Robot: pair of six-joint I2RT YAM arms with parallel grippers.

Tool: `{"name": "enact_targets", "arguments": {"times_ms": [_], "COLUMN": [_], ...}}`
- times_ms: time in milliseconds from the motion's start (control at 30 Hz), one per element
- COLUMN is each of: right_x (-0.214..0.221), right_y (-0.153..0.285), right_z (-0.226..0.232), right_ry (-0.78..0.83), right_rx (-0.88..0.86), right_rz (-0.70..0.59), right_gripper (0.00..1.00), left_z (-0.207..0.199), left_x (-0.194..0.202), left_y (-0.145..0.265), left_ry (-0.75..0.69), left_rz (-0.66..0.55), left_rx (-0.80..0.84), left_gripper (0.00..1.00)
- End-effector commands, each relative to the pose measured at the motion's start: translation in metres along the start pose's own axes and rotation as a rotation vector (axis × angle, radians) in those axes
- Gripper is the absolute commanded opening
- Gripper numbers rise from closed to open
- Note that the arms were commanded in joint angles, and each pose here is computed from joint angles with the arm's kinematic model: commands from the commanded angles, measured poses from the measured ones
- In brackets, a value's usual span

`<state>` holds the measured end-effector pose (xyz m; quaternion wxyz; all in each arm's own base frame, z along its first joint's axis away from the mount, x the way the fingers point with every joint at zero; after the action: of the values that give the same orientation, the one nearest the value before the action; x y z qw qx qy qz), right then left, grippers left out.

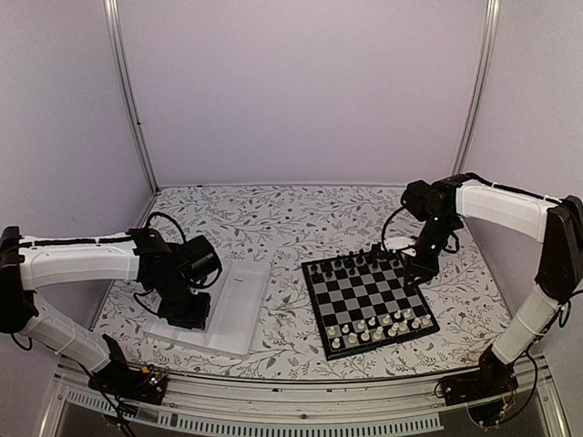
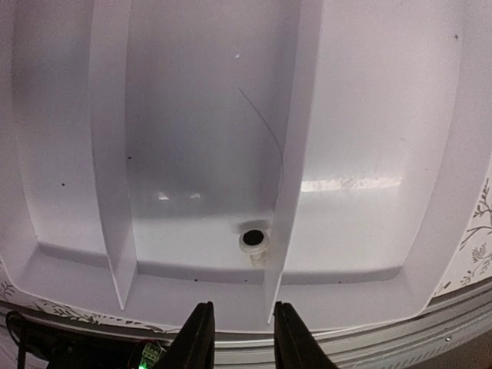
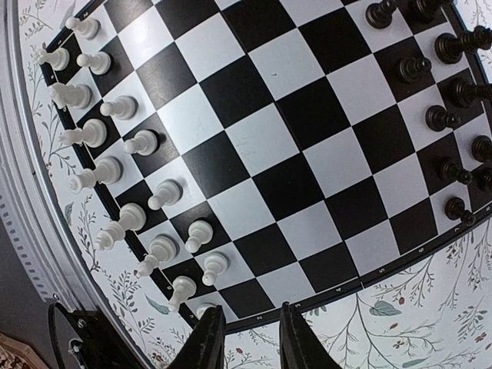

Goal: Set up the chess pieces on the board
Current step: Pick up the chess piece from the storage box.

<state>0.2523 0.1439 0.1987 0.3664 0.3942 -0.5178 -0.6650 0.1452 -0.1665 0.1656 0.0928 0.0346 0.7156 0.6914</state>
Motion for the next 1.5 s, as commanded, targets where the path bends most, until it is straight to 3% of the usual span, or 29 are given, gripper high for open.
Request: {"name": "enact_targets", "arguments": {"times_ms": [0, 333, 900, 1233, 1467], "right_x": [-0.001, 0.001, 0.0, -0.001, -0.005], "right_y": [0.005, 0.0, -0.005, -0.007, -0.009], "right_z": [0.004, 0.007, 0.006, 0.007, 0.005], "right_ry": [-0.01, -0.042, -0.073, -0.08, -0.086], "right_rx": [-0.005, -0.039, -0.065, -0.081, -0.1], "right_rz": [-0.054, -0.048, -0.048, -0.054, -0.073], "right_gripper": [0.27, 0.27, 0.27, 0.27, 0.27], "left_z": [0.001, 0.014, 0.017, 0.018, 0.022], "left_x": [0.004, -0.003, 0.0, 0.002, -0.009], "left_y": [-0.012, -0.03, -0.058, -0.054, -0.033], "left_ry": [0.025, 0.045, 0.041, 0.031, 0.034], "left_rz": [0.028, 0.017, 0.096, 0.139, 0.082], "left_rx": [0.08, 0.113, 0.104, 0.097, 0.105], "left_gripper": [0.32, 0.32, 0.3, 0.19, 0.13]}}
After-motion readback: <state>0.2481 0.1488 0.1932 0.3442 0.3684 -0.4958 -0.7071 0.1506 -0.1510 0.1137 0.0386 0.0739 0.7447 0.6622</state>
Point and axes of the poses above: each gripper's point midway between its finger pads, its own y axis back along the fingers, its own z axis along the line the jaws close on, x = y × z, the point moved 10 cm from there along y, back along the fingers, and after that the axes turned 8 degrees about -y, right-handed, at the moved point
